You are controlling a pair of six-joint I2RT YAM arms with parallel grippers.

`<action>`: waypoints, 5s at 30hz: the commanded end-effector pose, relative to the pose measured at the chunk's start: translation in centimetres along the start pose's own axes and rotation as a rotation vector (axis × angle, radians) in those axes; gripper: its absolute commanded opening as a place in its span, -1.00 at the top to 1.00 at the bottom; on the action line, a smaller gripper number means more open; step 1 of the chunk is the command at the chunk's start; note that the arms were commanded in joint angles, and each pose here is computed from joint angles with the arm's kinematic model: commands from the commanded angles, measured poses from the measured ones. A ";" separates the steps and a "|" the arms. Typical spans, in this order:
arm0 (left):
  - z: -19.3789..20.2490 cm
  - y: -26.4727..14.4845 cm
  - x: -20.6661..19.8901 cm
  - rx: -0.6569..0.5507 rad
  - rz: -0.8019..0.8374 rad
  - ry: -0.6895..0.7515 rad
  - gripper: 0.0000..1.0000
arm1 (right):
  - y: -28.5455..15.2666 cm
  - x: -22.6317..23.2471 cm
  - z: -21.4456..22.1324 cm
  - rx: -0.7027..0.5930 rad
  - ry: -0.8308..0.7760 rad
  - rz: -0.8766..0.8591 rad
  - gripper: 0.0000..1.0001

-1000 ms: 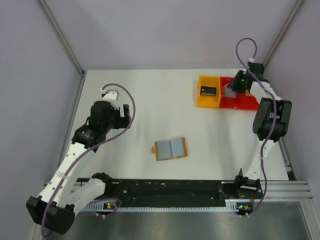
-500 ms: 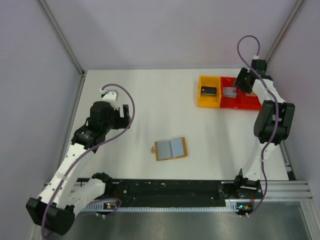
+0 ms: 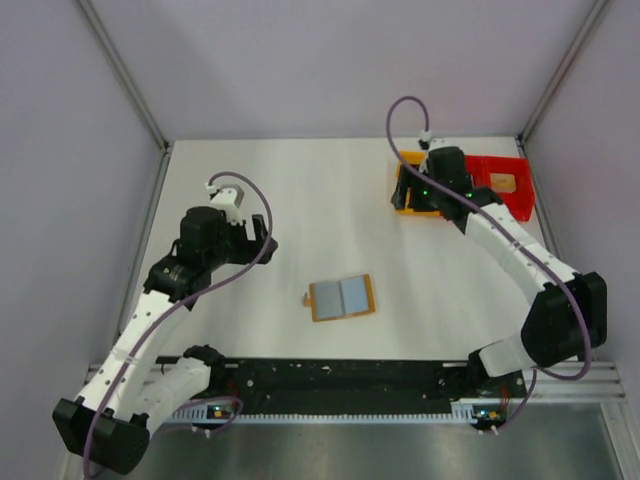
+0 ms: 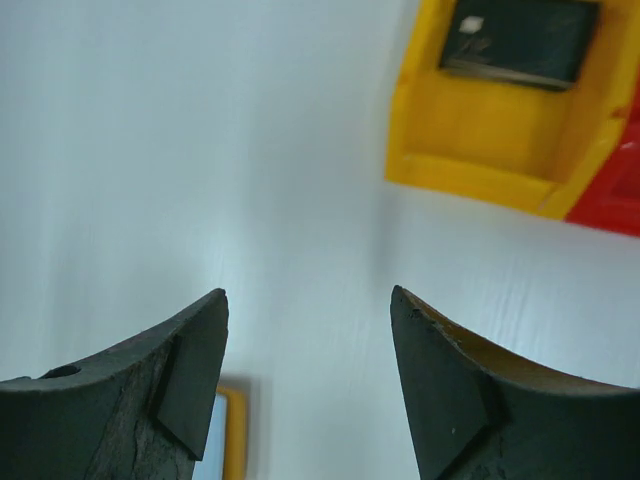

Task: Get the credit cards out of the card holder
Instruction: Remove the credit card from the card holder.

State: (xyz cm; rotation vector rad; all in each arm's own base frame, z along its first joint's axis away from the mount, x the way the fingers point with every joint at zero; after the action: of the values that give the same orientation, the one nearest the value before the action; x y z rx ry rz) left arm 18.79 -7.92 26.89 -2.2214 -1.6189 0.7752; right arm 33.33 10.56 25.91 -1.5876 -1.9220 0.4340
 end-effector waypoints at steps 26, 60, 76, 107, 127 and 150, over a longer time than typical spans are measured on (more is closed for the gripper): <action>12.1 8.4 -3.0 0.406 0.295 -0.386 -0.39 | -3.2 18.4 22.0 0.337 -0.495 -0.234 -0.77; 15.3 8.9 -2.4 0.440 0.269 -0.430 1.00 | -1.3 18.8 23.6 0.335 -0.571 -0.098 -0.55; 15.6 8.9 -2.3 0.449 0.259 -0.426 1.00 | -2.5 17.7 21.8 0.260 -0.603 0.008 -0.27; 15.8 8.9 -2.2 0.447 0.250 -0.419 1.00 | -1.6 20.0 24.0 0.348 -0.670 -0.132 -0.26; 16.0 9.0 -2.2 0.454 0.246 -0.416 1.00 | -2.8 21.4 23.8 0.354 -0.671 -0.215 -0.39; 16.2 9.0 -2.0 0.457 0.232 -0.415 1.00 | -1.9 20.5 25.5 0.435 -0.733 -0.196 -0.38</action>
State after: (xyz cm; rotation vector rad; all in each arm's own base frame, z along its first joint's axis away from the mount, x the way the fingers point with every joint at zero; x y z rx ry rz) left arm 16.67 -14.57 10.49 -2.0557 -1.1504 1.6139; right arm 14.01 32.03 12.12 -1.0698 -2.2127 1.3823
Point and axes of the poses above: each gripper's point midway between its finger pads, its own y axis out along the fingers, its own x axis along the line the jaws close on, z = x × y, the point moved 10 cm from there along -y, back along the fingers, and after that the axes turned 1 degree about -y, right-handed, at the moved point
